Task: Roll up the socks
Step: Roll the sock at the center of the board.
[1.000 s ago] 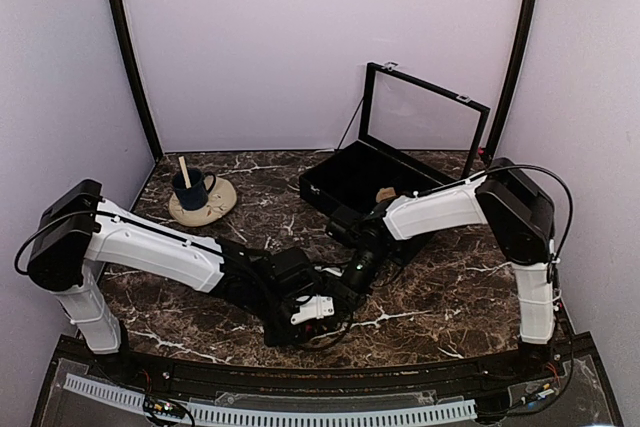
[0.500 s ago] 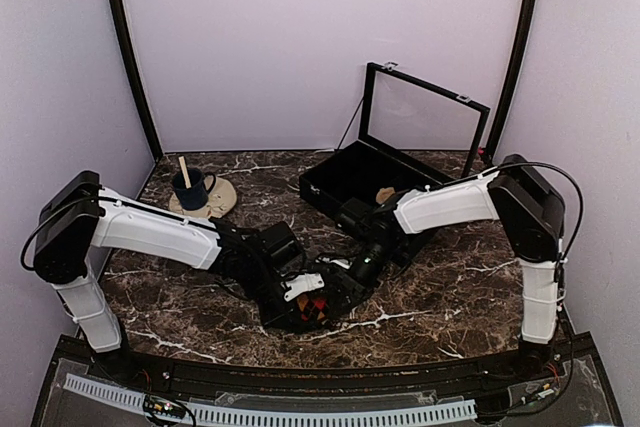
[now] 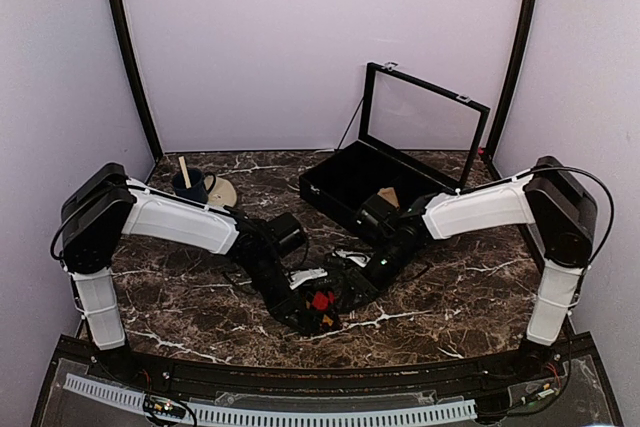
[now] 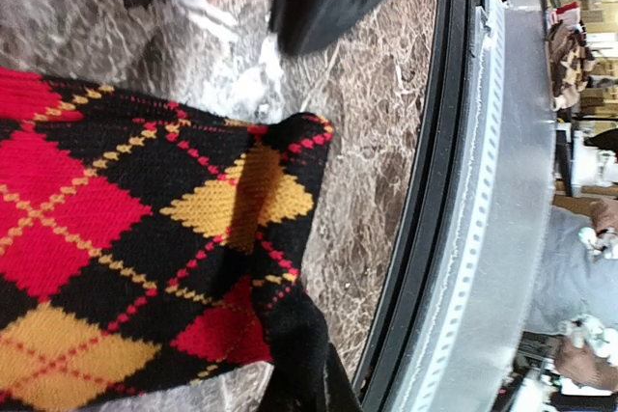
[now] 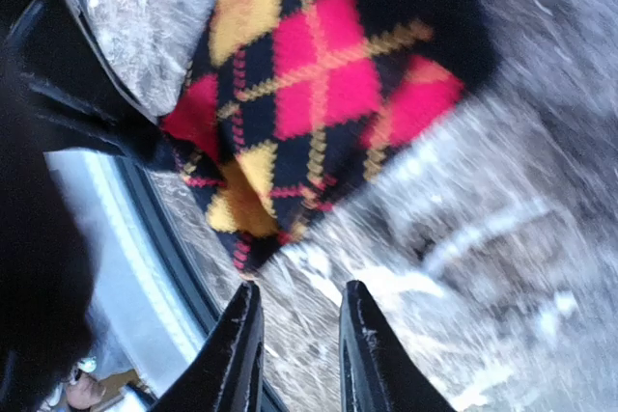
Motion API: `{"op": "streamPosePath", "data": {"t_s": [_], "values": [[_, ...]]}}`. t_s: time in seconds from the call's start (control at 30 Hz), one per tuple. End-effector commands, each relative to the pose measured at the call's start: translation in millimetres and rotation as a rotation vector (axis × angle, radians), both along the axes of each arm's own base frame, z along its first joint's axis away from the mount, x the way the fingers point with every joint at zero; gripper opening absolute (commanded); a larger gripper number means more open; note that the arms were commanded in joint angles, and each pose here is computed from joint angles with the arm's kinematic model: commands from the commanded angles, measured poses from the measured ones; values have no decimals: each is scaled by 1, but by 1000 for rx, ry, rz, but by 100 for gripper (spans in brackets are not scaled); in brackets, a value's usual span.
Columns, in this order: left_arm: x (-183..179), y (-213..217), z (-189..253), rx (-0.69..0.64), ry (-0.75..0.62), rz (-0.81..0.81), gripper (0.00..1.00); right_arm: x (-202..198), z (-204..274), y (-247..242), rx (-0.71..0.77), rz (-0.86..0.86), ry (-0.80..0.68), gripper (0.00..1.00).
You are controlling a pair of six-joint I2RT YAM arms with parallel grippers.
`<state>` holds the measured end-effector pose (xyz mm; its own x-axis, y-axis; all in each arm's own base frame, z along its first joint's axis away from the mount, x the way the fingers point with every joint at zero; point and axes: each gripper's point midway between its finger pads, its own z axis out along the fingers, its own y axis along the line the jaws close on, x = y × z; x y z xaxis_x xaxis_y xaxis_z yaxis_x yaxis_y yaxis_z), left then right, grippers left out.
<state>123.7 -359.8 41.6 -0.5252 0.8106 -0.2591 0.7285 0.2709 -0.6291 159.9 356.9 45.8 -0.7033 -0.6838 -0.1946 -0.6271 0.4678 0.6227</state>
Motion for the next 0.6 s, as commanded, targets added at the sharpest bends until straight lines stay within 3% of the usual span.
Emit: {"op": "streamPosePath", "data": {"t_s": [0.0, 0.37, 0.57], "values": [[-9, -1, 7, 4, 137, 13, 0, 24, 9, -9, 3, -79, -185, 26], [1, 3, -7, -3, 175, 73, 0, 44, 37, -24, -19, -140, -527, 26], [1, 10, -12, -6, 201, 71, 0, 32, 46, -13, -40, -72, -701, 26]]}}
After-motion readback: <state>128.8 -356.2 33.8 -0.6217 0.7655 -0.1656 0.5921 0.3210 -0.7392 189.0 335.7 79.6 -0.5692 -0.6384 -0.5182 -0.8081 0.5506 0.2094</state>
